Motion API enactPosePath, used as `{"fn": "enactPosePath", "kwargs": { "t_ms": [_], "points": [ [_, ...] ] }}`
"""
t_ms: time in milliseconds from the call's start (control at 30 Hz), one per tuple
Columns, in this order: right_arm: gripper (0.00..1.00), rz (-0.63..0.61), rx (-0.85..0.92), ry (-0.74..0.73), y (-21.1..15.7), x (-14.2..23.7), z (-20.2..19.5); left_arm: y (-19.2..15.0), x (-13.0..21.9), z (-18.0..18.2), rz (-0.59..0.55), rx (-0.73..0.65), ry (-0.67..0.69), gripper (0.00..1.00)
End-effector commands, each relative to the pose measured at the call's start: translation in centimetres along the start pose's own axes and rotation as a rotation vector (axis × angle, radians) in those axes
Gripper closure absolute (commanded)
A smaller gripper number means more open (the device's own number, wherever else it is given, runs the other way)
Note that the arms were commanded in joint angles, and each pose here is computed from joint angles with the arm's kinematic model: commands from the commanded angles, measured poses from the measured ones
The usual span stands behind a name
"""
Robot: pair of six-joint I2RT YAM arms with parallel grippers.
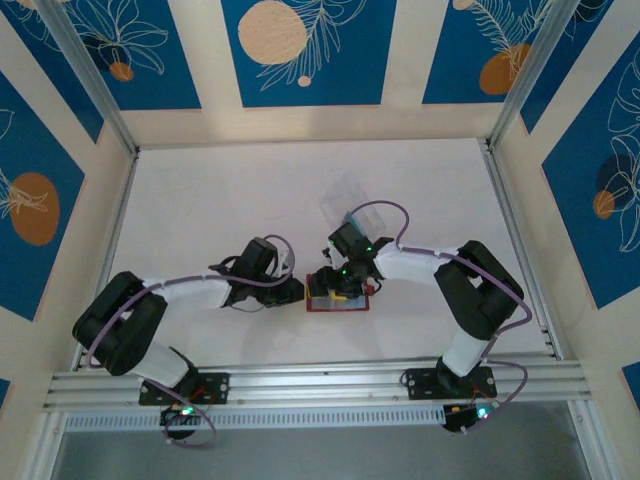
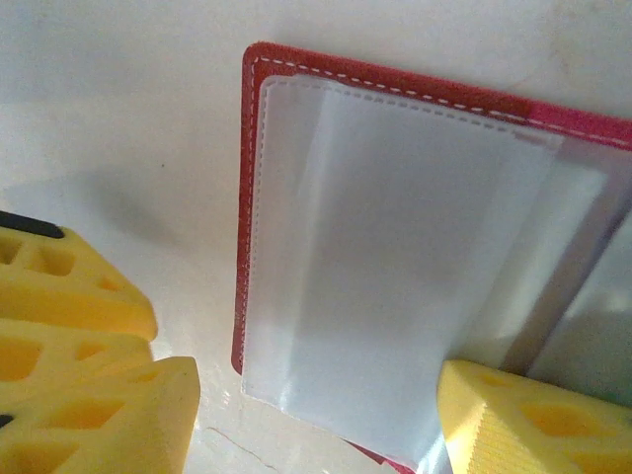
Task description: Put the credit cards into the card holder
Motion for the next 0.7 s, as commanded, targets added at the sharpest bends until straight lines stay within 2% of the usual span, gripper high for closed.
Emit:
{"fn": "enactPosePath", "kwargs": {
  "t_ms": [0,167,500,667],
  "points": [
    [0.33,0.002,0.003,-0.018,0.0,0.4,0.1,0.7,0.7,-1.0,-0.008,-0.017,0.002,0.81],
    [0.27,0.005,0.004,0.017,0.2,0.9,0.9,1.2,-0.5,-2.6,0.023,-0.029,-0.054,0.81],
    [0.25,-0.003,-0.007,0.12,0.5,1.5,2.1,2.7,-2.7,-4.6,0.033,0.004,-0.156,0.82],
    [0.24,-0.03,-0.013,0.147,0.8,2.4,2.2,3.2,-2.3,-3.5,-0.011,0.056,-0.132,0.84]
  ]
}}
Point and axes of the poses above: each hand's point on the last joint's axis, 136 mm out from that joint toward the fingers, its own x axis back along the fingers, its own z axis along the line the jaws close on, y = z × x, the point moved 1 cm from there along x, back along the fingers, and after that the axes turned 4 degrees about x, right-handed, at the moved point
